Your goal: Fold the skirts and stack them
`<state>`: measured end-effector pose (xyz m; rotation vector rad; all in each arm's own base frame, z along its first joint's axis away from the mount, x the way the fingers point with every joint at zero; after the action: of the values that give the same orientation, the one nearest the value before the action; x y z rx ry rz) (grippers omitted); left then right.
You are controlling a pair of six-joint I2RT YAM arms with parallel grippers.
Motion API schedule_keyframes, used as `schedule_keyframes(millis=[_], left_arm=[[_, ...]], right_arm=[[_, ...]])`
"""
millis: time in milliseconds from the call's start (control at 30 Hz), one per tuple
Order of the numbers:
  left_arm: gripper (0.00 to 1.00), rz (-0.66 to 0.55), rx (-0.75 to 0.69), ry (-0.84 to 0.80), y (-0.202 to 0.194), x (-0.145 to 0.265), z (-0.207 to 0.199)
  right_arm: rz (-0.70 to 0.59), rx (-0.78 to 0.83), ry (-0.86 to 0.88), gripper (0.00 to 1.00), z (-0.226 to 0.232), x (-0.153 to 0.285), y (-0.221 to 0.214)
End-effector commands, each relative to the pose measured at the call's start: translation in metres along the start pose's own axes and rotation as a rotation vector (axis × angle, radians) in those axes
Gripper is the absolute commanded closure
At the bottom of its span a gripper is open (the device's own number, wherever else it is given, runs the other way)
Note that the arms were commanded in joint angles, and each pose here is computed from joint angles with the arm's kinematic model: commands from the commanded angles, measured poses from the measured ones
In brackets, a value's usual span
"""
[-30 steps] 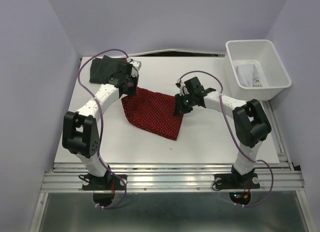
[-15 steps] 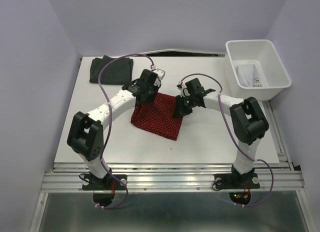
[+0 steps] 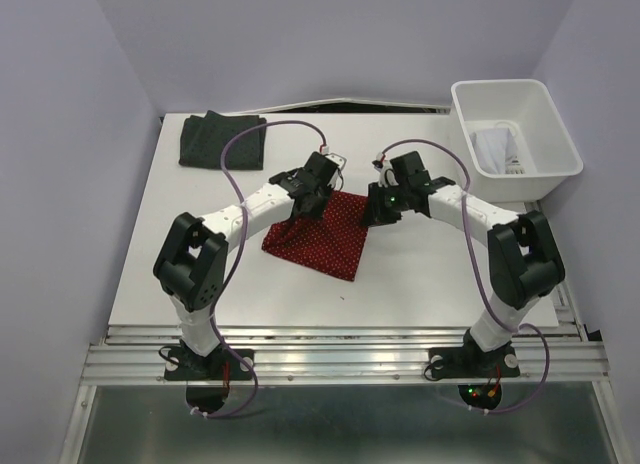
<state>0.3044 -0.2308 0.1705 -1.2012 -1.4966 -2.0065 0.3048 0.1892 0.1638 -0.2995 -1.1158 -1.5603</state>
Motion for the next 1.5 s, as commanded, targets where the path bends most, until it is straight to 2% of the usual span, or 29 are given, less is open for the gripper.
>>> schedule_keyframes(millis=[0,200,367,533,833,1167,1333,1467], left_arm=[[1.00,-0.073,0.023,-0.007,0.023,0.022,-0.006],[1.00,-0.053,0.017,-0.006,0.020,0.023,-0.009],[1.00,-0.058,0.020,-0.004,0.022,0.027,-0.009],[1.00,-0.083,0.018,-0.018,0.032,0.040,-0.013],[1.00,-0.096,0.035,-0.093,0.044,0.057,-0.039],[0.98,-0.003,0.035,-0.142,0.035,0.024,-0.076],[0.97,0.050,0.038,-0.118,0.031,0.000,-0.083],[0.97,0.080,0.047,-0.160,0.028,-0.008,-0.091]], right_arm=[[0.053,-0.036,-0.080,0.76,-0.018,-0.015,-0.013],[0.081,-0.099,-0.130,0.76,-0.028,-0.028,-0.018],[0.126,-0.134,-0.135,0.83,-0.035,-0.040,-0.028],[0.155,-0.160,-0.159,0.83,-0.042,-0.047,-0.036],[0.175,-0.188,-0.149,0.84,-0.043,-0.050,-0.040],[0.175,-0.204,-0.128,0.83,-0.040,-0.049,-0.041],[0.166,-0.209,-0.119,0.83,-0.036,-0.046,-0.039],[0.166,-0.214,-0.113,0.83,-0.035,-0.044,-0.040]])
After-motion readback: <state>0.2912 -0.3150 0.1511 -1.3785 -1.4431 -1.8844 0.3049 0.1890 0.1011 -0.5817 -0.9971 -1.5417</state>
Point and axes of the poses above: each gripper's point midway between its finger pads, its own x axis back along the fingers, its own z axis along the line the jaws close on, y = z × x, the point moved 9 cm from there along x, back along the fingers, and after that the axes turned 2 degrees about x, right-handed, at the moved point
